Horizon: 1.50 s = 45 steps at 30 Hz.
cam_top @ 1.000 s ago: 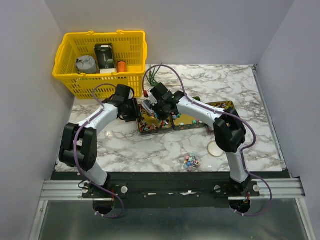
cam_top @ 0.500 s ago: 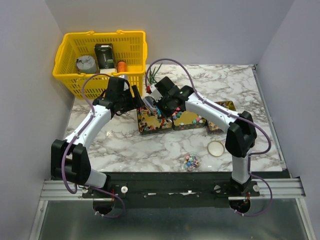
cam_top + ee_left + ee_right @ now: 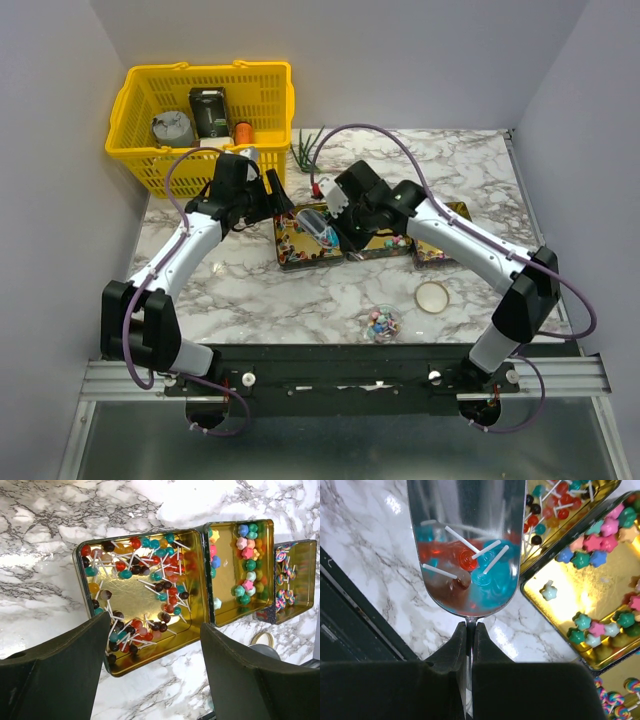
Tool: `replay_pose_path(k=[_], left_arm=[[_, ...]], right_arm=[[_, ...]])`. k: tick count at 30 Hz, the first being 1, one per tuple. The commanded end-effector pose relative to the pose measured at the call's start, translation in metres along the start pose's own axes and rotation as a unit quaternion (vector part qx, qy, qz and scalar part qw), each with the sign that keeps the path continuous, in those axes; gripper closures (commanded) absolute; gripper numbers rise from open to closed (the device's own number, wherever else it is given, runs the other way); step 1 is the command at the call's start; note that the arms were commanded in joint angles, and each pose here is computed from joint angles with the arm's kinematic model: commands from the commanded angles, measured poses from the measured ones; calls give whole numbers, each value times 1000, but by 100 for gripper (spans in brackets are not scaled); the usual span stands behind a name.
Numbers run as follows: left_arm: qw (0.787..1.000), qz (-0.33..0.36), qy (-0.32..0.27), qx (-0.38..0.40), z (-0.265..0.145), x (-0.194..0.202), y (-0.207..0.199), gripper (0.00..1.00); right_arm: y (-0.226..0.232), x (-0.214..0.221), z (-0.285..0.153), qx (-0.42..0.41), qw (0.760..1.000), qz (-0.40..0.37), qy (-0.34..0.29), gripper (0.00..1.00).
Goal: Pack the candies
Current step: Scoop the fake candies from the storage box, then place the fake candies in the packing bottle.
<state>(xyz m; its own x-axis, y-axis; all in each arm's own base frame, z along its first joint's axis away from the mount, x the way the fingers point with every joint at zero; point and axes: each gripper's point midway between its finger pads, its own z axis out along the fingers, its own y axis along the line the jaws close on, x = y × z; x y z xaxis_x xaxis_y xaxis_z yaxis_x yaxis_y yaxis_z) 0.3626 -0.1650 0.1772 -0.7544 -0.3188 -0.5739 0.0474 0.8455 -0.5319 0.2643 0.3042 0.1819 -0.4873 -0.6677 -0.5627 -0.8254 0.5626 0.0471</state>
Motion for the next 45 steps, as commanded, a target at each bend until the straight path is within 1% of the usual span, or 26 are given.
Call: replay_pose_path(k=[1,4,9,11,13,14,15,17,20,21,22,27,32,35,38,45], left_arm=[[1000,4,-3,20,-7,2,-6,16],[1000,3,2,18,-6,7,-3,16],[1000,-3,18,17,0,20,3,16],[1000,-5,21,18,2,23,5,16],[1000,-6,25,17,5,26,7,16],[1000,-6,26,16,6,28,8,16],[999,-5,27,16,7,29,9,16],[999,-5,28,15,8,31,10,16],[999,-7,31,13,10,35,14,16],[999,-7,31,11,11,35,15,16],[999,-7,32,11,12,36,15,16],[999,-8,39,6,17,42,21,16],[999,-9,43,3,20,45,24,17],[999,-9,45,1,21,47,25,17],[999,-8,46,-2,21,49,27,17],[999,-3,48,-6,21,50,29,17]], right_arm=[[13,28,-10,-19,999,18,31,99],[15,51,-18,-13,998,30,61,99],[21,92,-56,0,992,61,111,99],[26,109,-66,3,987,86,136,99],[31,118,-76,2,984,111,140,99],[34,130,-79,1,980,123,158,99],[39,134,-83,-6,979,134,156,99],[47,151,-84,-12,970,166,175,99],[61,164,-90,-29,961,208,179,99],[67,173,-91,-40,956,219,190,99],[71,174,-95,-43,954,232,183,99],[88,192,-112,-67,940,268,202,99],[97,216,-122,-69,923,294,239,99],[104,222,-125,-79,913,310,252,99],[111,221,-123,-90,903,334,256,99],[131,220,-115,-144,875,380,263,99]])
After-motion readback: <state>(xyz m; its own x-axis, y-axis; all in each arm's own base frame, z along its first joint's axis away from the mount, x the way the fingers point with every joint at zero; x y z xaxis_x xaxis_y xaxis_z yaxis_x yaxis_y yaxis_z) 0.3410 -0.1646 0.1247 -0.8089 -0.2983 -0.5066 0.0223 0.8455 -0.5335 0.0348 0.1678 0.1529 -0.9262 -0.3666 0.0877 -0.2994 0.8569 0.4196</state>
